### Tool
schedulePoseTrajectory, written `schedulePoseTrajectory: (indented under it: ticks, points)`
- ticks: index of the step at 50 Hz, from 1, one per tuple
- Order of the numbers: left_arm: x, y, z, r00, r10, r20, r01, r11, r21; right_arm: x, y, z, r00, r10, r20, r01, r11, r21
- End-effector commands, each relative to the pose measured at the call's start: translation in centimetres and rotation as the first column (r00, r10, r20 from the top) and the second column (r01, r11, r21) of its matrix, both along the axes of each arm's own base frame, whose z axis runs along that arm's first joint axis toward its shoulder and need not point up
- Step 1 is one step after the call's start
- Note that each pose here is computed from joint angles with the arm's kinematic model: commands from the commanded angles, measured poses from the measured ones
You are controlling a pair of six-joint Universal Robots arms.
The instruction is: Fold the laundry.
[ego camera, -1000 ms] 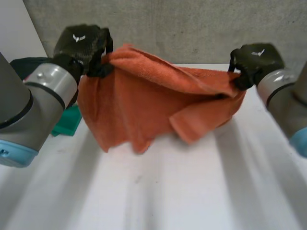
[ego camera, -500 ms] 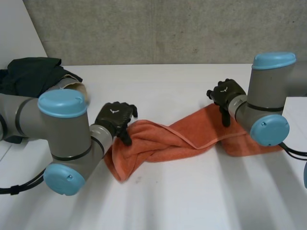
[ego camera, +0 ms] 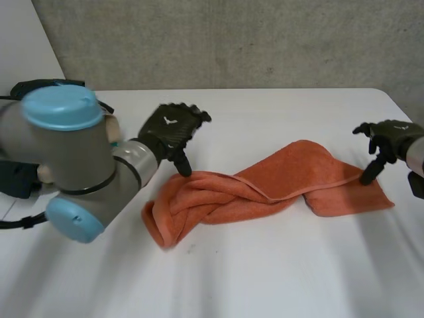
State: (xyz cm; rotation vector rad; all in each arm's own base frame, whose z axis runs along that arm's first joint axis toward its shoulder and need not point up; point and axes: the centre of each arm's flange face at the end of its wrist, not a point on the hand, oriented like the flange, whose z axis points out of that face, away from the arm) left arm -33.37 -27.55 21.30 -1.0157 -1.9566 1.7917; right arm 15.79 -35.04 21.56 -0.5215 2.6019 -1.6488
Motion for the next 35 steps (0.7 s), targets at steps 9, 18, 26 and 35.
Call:
schedulePoseTrajectory:
  ticks: [9,18,26,35]
  points:
    - [-1.2,-3.7,-8.0,0.976,-0.116,0.185,0.089,0.985,0.147,-0.8,-2.8,-6.6,0.987,0.113,-0.118,-0.113,0.994,0.006]
    - [-1.6,-4.4,-8.4,0.978,-0.108,0.178,0.084,0.987,0.134,-0.4,-4.9,-8.8,0.984,0.119,-0.134,-0.128,0.99,-0.059]
    - [-2.4,-6.7,-5.9,0.991,-0.045,0.128,0.048,0.999,-0.018,-0.5,-7.9,-6.0,0.984,0.075,-0.161,-0.117,0.956,-0.269]
    - [-2.3,-11.9,11.4,0.919,0.121,-0.374,-0.346,0.702,-0.622,0.6,-12.1,9.2,0.992,-0.07,-0.102,-0.03,0.665,-0.747]
